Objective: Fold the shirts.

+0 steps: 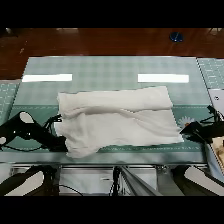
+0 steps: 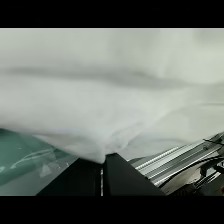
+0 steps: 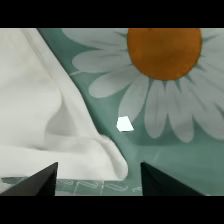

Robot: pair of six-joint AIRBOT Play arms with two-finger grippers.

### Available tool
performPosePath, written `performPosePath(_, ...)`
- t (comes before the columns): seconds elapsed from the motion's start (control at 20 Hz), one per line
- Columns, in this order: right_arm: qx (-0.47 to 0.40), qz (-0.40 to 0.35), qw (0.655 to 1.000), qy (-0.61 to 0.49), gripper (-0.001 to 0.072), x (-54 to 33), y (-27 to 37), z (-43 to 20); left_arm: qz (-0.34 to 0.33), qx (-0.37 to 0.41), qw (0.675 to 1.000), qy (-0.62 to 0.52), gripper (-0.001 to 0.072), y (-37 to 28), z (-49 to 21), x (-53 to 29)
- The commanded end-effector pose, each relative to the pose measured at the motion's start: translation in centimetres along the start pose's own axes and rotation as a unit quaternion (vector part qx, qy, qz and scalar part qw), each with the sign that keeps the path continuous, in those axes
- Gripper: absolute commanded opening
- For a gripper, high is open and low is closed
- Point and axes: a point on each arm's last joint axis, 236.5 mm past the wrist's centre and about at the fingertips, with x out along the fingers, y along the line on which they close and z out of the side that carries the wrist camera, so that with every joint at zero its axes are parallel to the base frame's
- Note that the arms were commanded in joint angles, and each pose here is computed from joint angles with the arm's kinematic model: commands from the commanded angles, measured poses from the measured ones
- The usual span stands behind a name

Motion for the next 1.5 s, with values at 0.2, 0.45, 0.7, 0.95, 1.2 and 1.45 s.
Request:
performPosePath(0.2, -0.024, -0.005, 0.999, 0.038, 0.0020, 2.7, 2.1, 0.0, 0.003, 0.017, 1.000, -0.025, 0.0021, -0.7, 1.9, -2.2)
performPosePath(0.45, -0.108, -0.024, 0.992, -0.054, 0.0017, -3.3, 5.0, 1.2, -0.016, 0.070, 0.991, -0.112, 0.0021, -5.0, 4.4, -8.6)
performPosePath(0.7, -0.153, 0.094, 0.958, -0.223, 0.0017, -10.5, 14.7, 4.0, -0.082, 0.128, 0.952, -0.267, 0.0020, -12.8, 5.8, -17.5)
performPosePath(0.95, -0.166, 0.121, 0.921, -0.331, 0.0017, -16.2, 18.1, 7.5, -0.059, 0.150, 0.923, -0.350, 0.0020, -14.3, 8.1, -22.8)
performPosePath(1.2, -0.150, 0.116, 0.925, -0.330, 0.0017, -14.9, 17.2, 10.8, -0.060, 0.110, 0.936, -0.330, 0.0020, -11.7, 12.2, -21.1)
performPosePath(1.45, -0.152, 0.092, 0.927, -0.331, 0.0017, -9.2, 18.4, 16.1, -0.061, 0.067, 0.948, -0.306, 0.0020, -8.2, 17.0, -18.0)
